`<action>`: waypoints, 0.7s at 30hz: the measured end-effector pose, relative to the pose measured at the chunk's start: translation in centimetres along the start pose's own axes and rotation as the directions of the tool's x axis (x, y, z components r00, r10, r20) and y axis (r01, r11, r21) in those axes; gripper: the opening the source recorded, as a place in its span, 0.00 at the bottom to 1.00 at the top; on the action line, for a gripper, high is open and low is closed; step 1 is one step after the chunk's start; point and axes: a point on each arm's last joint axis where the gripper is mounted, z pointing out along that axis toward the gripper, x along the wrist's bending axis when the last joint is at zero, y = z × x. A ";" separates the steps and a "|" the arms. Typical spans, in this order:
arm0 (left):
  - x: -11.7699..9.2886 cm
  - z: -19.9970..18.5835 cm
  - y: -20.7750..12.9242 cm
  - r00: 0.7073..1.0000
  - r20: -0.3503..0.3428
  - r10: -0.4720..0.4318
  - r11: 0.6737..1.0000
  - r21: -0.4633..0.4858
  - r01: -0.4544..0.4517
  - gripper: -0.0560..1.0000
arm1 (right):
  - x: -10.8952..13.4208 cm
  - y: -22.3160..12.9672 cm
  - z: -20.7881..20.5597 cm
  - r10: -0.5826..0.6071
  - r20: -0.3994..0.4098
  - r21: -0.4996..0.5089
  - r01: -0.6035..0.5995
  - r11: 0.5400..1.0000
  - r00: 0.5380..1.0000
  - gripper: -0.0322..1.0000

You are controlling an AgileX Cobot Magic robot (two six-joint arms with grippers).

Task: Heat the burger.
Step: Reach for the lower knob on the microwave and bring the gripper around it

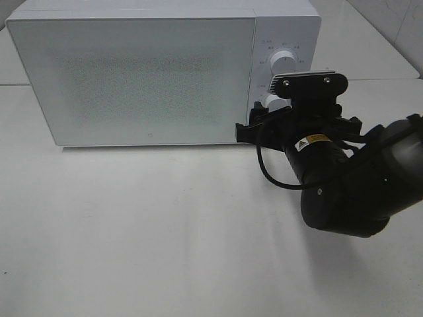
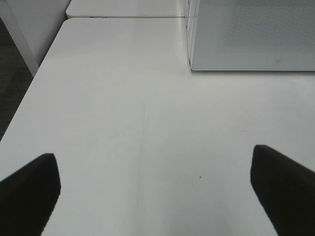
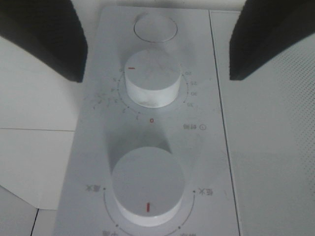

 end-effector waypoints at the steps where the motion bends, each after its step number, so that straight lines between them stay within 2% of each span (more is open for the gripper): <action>1: 0.0 0.0 0.0 1.000 0.000 0.000 1.000 0.000 0.000 0.99 | 0.1 -0.1 0.2 0.000 0.001 0.000 0.000 1.000 1.000 0.77; 12: 0.0 0.0 0.0 1.000 0.000 0.000 1.000 0.000 0.000 0.99 | 1.5 -0.8 2.3 0.022 0.021 -0.004 -0.022 1.000 1.000 0.77; 21: 0.0 0.0 0.0 1.000 0.000 0.000 1.000 0.000 0.000 0.99 | 0.3 -1.0 3.3 0.055 0.065 -0.001 -0.055 0.998 0.996 0.77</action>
